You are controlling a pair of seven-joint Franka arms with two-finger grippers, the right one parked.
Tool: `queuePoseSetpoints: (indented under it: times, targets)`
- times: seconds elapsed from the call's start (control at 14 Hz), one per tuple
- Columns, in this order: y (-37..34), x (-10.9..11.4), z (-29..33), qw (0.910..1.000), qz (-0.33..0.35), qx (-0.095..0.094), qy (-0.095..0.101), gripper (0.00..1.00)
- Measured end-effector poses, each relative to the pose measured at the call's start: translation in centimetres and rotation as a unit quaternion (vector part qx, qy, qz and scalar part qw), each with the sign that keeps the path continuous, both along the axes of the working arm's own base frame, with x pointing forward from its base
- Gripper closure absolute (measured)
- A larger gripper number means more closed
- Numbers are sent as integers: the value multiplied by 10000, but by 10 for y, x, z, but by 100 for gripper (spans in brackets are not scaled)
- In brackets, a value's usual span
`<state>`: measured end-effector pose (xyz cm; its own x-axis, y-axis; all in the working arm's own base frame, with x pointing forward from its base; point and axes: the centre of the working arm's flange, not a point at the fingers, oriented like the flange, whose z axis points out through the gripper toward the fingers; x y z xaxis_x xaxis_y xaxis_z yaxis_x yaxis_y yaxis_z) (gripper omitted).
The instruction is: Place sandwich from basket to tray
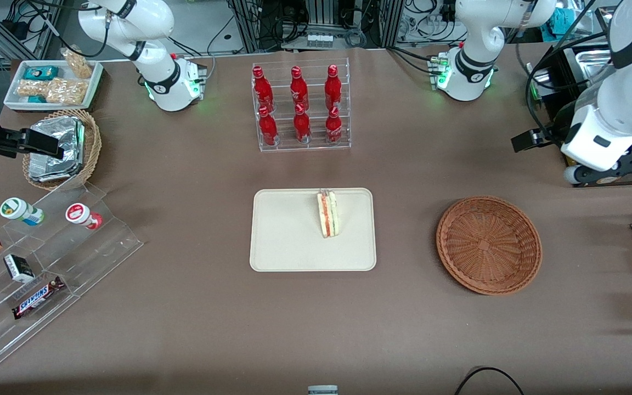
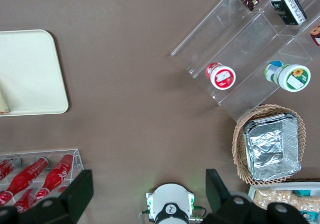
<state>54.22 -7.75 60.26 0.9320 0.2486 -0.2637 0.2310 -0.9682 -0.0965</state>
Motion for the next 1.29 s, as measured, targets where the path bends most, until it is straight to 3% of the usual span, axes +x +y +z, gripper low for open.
queuePoseSetpoints:
  times: [0.36,0.64,0.79,1.29]
  targets:
    - [44,3,5,9996,289,-54,-47,0]
    - [19,-5,2,9995,-166,260,-25,0]
    - [-1,-8,3,9988,-374,319,-44,0]
    - [19,-7,6,9994,-192,263,-73,0]
